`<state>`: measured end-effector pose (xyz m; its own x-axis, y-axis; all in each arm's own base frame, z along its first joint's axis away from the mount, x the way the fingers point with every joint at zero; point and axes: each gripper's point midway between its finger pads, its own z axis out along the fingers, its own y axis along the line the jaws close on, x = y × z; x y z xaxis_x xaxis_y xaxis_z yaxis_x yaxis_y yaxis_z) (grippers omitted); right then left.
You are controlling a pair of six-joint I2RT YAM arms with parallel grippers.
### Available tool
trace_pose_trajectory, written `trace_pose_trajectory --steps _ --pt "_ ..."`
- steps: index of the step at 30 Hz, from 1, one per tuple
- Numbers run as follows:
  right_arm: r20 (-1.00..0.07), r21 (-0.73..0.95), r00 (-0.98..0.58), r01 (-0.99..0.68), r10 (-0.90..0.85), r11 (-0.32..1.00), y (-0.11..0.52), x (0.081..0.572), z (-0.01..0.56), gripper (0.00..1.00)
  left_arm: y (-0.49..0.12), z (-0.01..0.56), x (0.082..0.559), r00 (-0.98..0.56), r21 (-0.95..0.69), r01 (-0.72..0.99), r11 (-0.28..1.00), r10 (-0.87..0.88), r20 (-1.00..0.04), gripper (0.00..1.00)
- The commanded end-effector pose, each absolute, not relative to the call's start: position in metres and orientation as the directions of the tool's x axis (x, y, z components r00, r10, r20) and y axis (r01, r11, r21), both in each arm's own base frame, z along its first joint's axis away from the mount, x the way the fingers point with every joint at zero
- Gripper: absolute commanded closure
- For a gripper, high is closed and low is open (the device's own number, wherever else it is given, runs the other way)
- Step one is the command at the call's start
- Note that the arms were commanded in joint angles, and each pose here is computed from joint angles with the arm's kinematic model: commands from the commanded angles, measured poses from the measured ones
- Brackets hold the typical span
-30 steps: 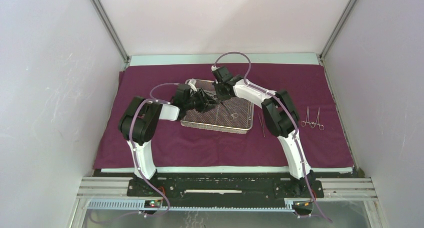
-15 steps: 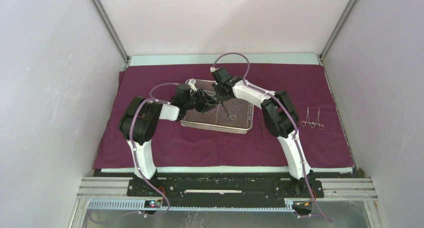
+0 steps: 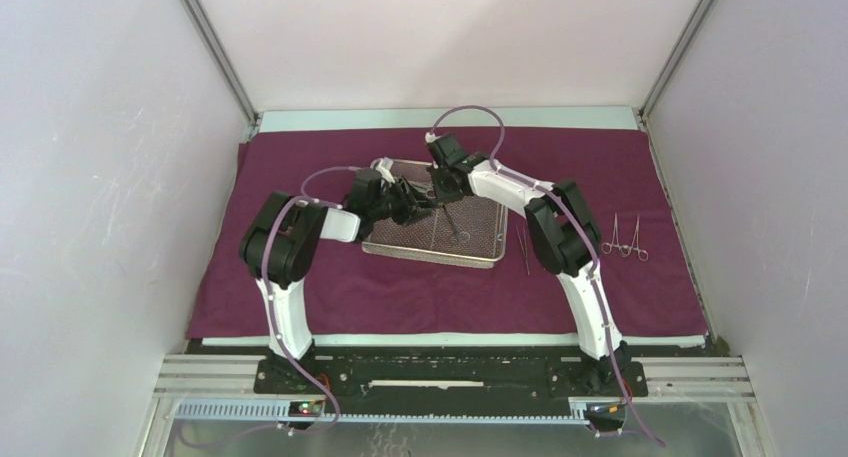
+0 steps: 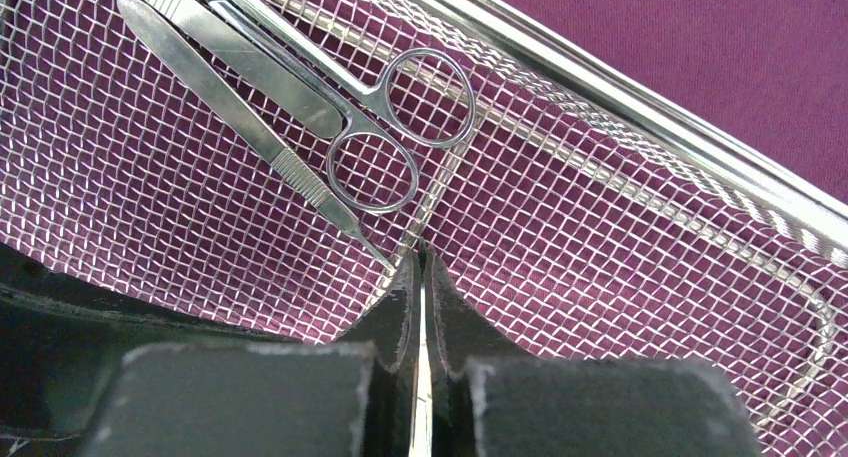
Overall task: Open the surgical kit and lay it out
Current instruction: Pick up the medical item from the container.
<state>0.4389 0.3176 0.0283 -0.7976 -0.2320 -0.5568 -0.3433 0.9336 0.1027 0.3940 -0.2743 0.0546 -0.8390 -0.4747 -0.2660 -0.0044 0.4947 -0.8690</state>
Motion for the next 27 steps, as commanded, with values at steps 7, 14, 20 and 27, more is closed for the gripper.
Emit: trace_pose_trajectory --steps 7,14,20,27 --pt "-0.595 0.139 -0.785 -0.313 -0.174 0.939 0.315 0.435 0.074 1.00 -0.285 0.069 0.406 -0.834 -0.880 0.047 0.472 -0.467 -0.295 0.54" --pt "-0.603 0.146 -0.781 -0.310 -0.164 0.940 0.315 0.434 0.081 1.00 -0.293 0.067 0.406 -0.841 -0.870 0.055 0.490 -0.446 -0.304 0.54" --pt "-0.602 0.151 -0.781 -0.315 -0.166 0.937 0.316 0.432 0.081 1.00 -0.301 0.063 0.408 -0.847 -0.863 0.059 0.502 -0.432 -0.309 0.54" --pt "-0.604 0.159 -0.779 -0.323 -0.166 0.933 0.319 0.430 0.082 1.00 -0.307 0.059 0.407 -0.848 -0.857 0.059 0.511 -0.427 -0.314 0.54"
